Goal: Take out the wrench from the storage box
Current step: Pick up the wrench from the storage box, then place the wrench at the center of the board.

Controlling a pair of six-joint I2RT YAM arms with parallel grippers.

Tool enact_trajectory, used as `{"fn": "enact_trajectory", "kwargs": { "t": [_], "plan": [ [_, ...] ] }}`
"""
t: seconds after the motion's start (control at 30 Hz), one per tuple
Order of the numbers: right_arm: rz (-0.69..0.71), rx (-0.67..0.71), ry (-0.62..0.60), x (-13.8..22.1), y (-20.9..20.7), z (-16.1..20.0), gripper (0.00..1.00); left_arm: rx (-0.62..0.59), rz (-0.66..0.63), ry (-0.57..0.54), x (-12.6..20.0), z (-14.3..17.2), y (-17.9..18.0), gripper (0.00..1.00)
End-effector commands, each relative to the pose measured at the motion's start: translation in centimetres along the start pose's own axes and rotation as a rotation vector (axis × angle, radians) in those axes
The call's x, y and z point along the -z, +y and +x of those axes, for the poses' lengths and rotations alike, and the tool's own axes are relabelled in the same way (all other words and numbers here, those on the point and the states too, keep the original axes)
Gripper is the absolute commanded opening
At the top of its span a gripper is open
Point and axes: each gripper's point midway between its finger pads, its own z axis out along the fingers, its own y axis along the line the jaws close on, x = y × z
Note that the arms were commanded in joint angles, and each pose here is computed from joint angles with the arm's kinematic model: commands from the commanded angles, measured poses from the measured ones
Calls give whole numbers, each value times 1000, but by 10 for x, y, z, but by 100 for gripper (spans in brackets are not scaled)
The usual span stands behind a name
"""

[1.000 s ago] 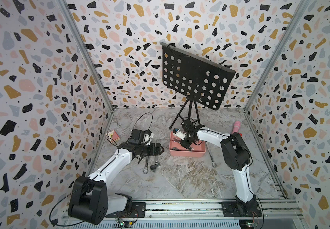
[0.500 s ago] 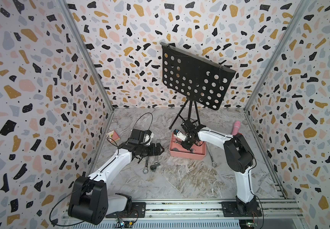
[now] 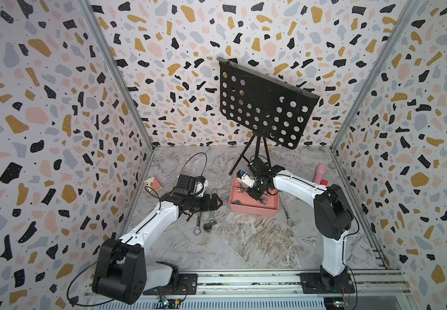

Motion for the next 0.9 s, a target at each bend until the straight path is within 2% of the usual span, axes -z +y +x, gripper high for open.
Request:
{"fn": "enact_trajectory", "kwargs": {
  "t": [0.0,0.23,0.57,0.77,0.87],
  "plan": [
    [54,7,-53,48,-3,-9,0,-25,18,-15,0,-5,-5,96],
    [128,-47,-60,94,-21,9,0,-26,29,-19,2,-7,-8,96],
    [198,-353,-14,124,-69,106,0,-31,38,-21,2,-8,-10,96],
    [192,-591,-15,105,-90,157,0,-30,39,-23,2,-9,-11,96],
    [184,-635,-4,82,-95,168,1,-28,40,-24,2,-10,-11,96]
  ]
}}
